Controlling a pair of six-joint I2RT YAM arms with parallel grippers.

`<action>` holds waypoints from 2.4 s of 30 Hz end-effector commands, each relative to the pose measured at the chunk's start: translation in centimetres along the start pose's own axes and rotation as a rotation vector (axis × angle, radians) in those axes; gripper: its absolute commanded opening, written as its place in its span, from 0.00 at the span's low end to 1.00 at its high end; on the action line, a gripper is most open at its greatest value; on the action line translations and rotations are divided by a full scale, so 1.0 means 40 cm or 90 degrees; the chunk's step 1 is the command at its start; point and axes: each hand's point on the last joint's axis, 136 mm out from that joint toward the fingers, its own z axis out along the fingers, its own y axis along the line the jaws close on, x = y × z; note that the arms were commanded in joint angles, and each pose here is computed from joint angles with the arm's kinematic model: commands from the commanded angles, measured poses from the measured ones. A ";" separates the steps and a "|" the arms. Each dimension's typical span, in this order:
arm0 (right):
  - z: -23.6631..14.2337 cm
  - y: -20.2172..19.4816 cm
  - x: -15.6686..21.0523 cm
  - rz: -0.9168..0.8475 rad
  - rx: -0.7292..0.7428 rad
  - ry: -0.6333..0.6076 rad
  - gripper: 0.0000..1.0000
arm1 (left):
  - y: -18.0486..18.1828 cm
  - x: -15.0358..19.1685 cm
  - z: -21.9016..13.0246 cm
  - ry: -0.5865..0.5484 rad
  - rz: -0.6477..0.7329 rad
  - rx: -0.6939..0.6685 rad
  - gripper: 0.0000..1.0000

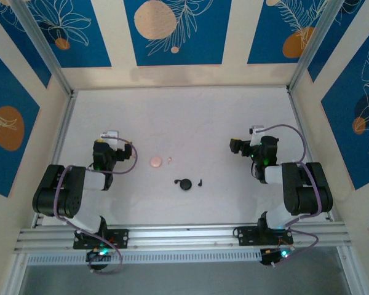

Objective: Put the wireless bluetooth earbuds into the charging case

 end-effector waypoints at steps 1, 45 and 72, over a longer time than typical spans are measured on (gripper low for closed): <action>0.002 -0.006 -0.032 -0.012 0.006 -0.019 0.99 | -0.001 -0.022 0.008 -0.014 0.005 0.009 1.00; -0.338 0.574 0.127 -0.120 -0.263 0.608 0.66 | -0.253 0.003 -0.286 0.323 -0.117 0.190 0.73; -0.213 0.666 0.356 -0.211 -0.121 0.802 0.63 | -0.259 0.009 -0.285 0.336 -0.128 0.193 0.73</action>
